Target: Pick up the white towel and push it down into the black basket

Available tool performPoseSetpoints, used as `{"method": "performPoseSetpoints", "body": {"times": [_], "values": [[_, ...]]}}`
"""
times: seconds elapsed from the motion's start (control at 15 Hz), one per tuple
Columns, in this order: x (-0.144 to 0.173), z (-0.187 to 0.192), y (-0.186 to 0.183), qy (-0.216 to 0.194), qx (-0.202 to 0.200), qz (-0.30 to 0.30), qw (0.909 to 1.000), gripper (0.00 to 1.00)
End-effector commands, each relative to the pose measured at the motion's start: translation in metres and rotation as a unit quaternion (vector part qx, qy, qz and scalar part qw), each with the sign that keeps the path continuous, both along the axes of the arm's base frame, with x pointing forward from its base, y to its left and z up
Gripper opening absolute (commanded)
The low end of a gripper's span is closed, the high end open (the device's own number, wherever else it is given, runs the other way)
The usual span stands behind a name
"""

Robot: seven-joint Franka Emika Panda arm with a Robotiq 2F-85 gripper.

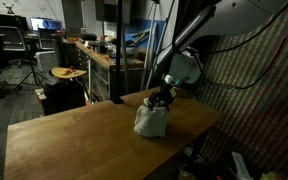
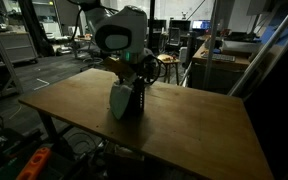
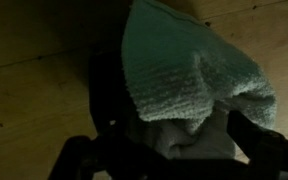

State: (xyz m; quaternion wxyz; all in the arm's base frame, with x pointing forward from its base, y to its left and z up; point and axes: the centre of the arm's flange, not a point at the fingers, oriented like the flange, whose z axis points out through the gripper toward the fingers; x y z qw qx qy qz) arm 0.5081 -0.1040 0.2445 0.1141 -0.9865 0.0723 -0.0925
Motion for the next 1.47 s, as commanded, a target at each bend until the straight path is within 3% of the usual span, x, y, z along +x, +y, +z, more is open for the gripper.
{"method": "performPoseSetpoints", "body": {"times": [0.0,0.67,1.4], "values": [[-0.011,0.024,0.002,-0.019,0.0,-0.017,0.9997,1.0],[-0.047,0.033,-0.016,-0.026,0.009,-0.075,0.9968,1.0],[-0.083,-0.002,0.01,-0.029,0.082,-0.145,0.9856,1.0]]}}
